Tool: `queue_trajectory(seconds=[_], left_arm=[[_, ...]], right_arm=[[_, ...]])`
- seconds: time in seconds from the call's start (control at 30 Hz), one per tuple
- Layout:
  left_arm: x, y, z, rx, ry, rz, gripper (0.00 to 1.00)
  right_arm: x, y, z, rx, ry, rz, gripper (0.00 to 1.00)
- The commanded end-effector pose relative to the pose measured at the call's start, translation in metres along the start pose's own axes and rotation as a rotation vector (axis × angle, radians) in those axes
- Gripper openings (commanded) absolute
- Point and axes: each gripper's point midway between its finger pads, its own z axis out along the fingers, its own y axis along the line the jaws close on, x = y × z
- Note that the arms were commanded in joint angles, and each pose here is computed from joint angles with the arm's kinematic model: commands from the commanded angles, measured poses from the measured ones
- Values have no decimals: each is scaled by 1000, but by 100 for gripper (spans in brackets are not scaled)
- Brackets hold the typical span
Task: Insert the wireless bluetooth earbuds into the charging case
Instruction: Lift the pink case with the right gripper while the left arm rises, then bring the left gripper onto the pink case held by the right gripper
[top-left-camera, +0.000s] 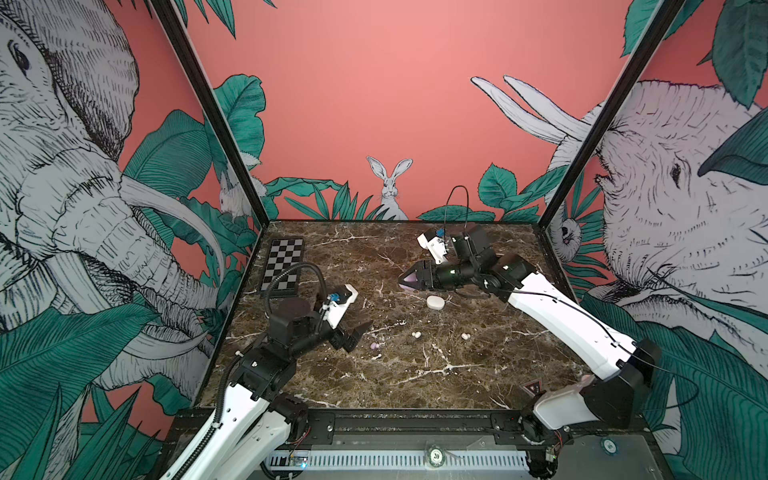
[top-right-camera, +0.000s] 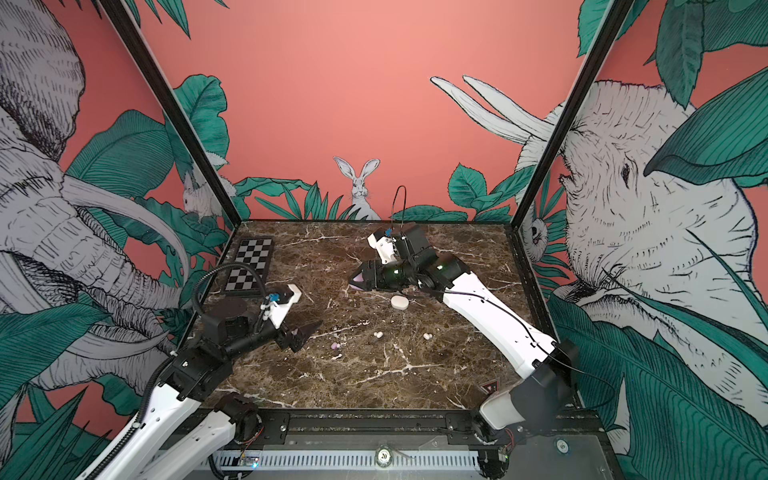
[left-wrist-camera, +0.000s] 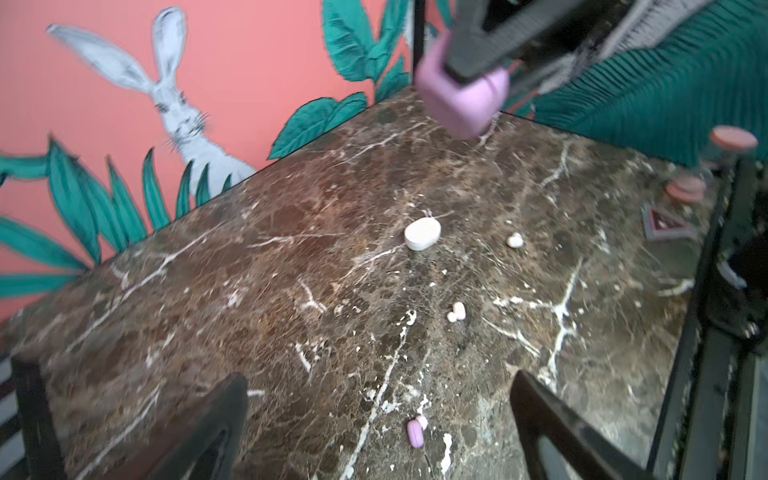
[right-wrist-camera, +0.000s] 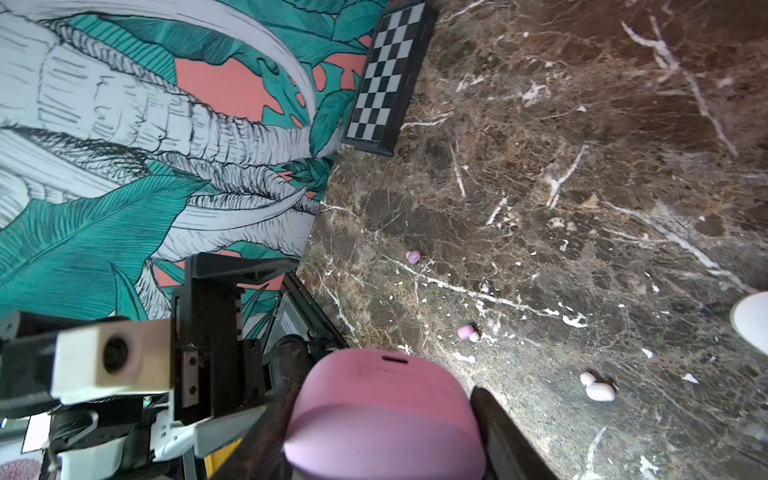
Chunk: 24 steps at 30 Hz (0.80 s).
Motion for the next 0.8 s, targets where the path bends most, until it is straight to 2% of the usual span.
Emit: queue_trajectory(seconds=[0.0,0.13,0.3,0.77], left_arm=[[-5,2,10,-15,-47,241,99],[-16,0,21,-6,-117,278,99],[-21,-9,38,47,-136,322,98],[-16,-44,52,232,-150,286,92]], right_arm=[[17,15,-8,-77,54,-100,0],[27,15,-4,-105,92,-104,0],[35,14,7,-149,121,-93,0],[50,11,43,-124,181,-127,0]])
